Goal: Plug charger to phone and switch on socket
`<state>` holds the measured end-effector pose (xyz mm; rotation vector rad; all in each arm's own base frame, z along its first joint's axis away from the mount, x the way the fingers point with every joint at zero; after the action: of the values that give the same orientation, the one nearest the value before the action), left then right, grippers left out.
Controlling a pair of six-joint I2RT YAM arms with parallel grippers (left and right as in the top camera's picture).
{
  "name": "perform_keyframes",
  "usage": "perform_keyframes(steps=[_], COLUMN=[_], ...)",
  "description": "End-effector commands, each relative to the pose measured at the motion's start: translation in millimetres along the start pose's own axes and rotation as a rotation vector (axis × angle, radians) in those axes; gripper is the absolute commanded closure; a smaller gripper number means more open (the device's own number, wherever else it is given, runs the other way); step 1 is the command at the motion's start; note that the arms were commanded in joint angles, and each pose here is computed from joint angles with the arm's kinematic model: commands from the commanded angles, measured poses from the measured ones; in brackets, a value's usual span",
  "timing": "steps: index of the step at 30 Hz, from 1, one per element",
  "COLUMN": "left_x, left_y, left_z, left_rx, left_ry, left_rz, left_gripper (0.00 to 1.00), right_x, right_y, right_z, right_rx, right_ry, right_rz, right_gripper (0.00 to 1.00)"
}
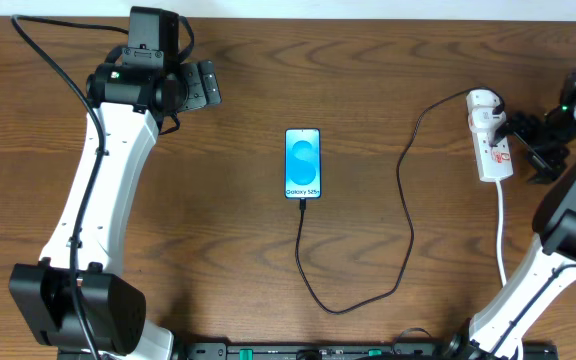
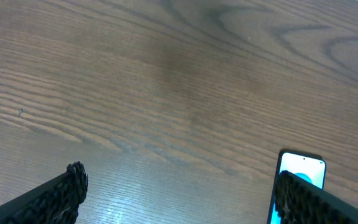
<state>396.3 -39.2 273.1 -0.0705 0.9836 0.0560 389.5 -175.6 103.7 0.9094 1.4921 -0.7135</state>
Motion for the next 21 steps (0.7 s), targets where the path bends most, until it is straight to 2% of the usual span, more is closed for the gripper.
perform_keyframes(steps=[1, 5, 10, 16, 21], left_x=[2, 2, 2, 2, 2], left_y=[2, 2, 2, 2, 2], left_z=[0, 0, 0, 0, 0], left_rx=[0.007, 0.007, 0.007, 0.007, 0.007], left_ry=[0.003, 0.003, 0.003, 0.003, 0.003], left_rz=[0.015, 0.015, 0.015, 0.015, 0.015], left_gripper=[0.02, 0.02, 0.02, 0.02, 0.02], right_x=[-73, -133, -179, -195, -184], right_y=[-8, -9, -4, 0, -13], right_z=[-10, -48, -112, -202, -251], right_rx=[-0.025, -0.093, -0.269, -0.511, -0.665], right_ry=[-0.134, -0.223, -0.306, -0.477, -0.567], right_rz=[0.087, 0.139, 0.181, 0.236, 0.329], right_gripper=[0.01, 0.01, 0.02, 0.01, 0.01])
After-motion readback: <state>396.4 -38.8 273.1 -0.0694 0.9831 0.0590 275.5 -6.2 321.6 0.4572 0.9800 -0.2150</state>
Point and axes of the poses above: each gripper's point midway between its finger pads, its own x axis out along the fingers, its own y axis along the line the jaws close on, z = x × y, the point moved 7 cm from there along -x, back along the fingers, and after that the axes turned 8 degrees about x, right-handed, at the moved point
